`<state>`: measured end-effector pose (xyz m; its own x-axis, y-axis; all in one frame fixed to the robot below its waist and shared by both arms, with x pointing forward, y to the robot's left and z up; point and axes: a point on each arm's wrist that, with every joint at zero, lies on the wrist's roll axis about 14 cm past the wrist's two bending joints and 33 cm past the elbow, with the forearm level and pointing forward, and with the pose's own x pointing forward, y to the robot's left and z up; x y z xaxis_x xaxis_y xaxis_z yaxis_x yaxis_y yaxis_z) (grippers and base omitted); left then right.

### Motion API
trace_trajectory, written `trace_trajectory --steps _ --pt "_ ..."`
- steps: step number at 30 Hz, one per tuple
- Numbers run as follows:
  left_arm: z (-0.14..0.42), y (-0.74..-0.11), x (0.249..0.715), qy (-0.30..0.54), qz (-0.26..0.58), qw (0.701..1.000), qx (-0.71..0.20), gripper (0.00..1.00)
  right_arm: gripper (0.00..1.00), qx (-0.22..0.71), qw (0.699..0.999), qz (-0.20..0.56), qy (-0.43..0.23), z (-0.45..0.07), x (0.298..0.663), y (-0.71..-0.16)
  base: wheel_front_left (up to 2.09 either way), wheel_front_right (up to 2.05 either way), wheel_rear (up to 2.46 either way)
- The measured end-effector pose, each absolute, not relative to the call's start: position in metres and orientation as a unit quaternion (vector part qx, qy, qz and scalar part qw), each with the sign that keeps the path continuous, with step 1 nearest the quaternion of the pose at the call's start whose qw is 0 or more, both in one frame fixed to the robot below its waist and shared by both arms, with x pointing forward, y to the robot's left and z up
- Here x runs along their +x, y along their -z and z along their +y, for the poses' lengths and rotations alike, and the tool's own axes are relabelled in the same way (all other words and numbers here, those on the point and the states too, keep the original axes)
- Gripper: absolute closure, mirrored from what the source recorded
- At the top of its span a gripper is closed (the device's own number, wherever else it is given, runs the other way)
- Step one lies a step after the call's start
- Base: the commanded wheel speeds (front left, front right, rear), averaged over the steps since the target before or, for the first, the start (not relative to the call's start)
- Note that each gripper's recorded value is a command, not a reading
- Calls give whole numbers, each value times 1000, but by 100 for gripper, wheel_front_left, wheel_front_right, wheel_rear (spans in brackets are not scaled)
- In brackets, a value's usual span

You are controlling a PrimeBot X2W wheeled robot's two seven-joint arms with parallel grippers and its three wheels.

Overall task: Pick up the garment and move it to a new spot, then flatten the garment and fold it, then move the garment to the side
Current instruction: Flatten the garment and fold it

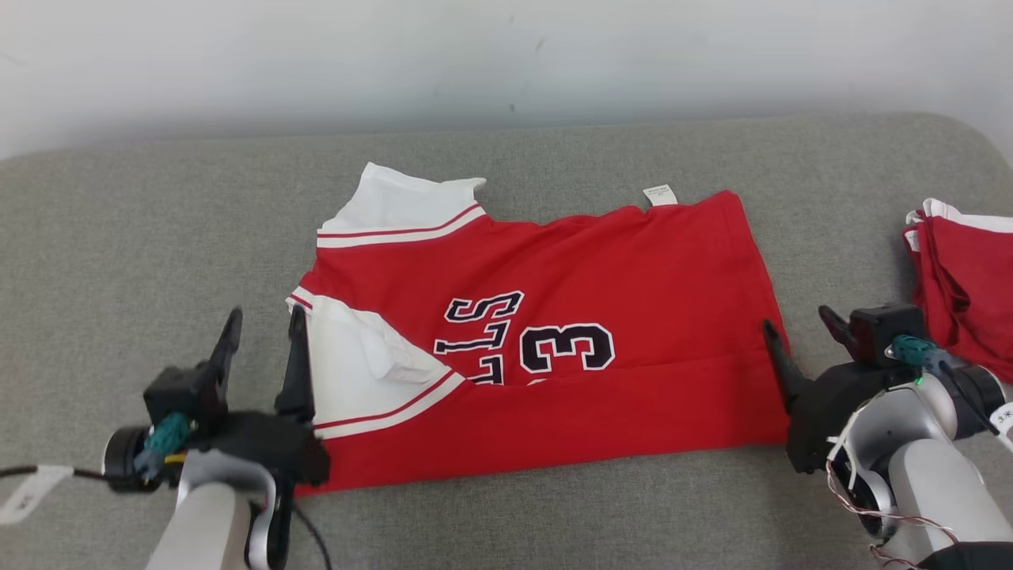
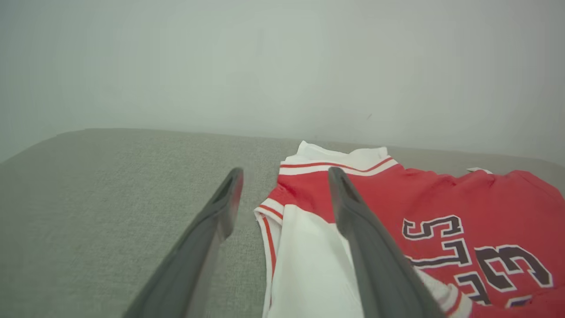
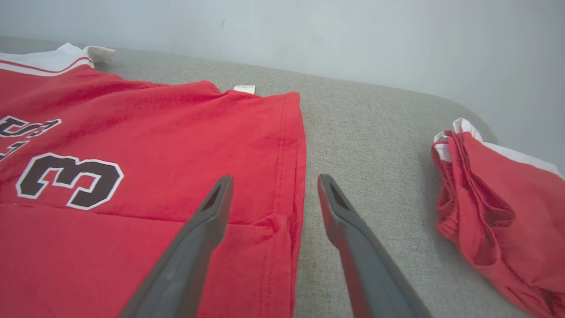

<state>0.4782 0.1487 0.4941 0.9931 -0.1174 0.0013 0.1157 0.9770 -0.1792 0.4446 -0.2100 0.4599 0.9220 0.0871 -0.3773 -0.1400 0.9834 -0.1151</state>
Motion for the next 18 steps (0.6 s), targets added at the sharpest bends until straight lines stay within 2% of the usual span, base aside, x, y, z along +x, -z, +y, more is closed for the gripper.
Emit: trace_trajectory --steps 9,13,18 --pt "171 -441 423 33 83 995 -53 0 0 -56 972 225 -20 -234 412 -456 0 0 0" --pt "171 -420 399 17 124 990 -67 0 0 -42 967 250 -10 -237 395 -448 0 0 0" --pt "170 -407 389 8 156 985 -73 0 0 -28 961 275 -7 -233 381 -438 0 0 0"
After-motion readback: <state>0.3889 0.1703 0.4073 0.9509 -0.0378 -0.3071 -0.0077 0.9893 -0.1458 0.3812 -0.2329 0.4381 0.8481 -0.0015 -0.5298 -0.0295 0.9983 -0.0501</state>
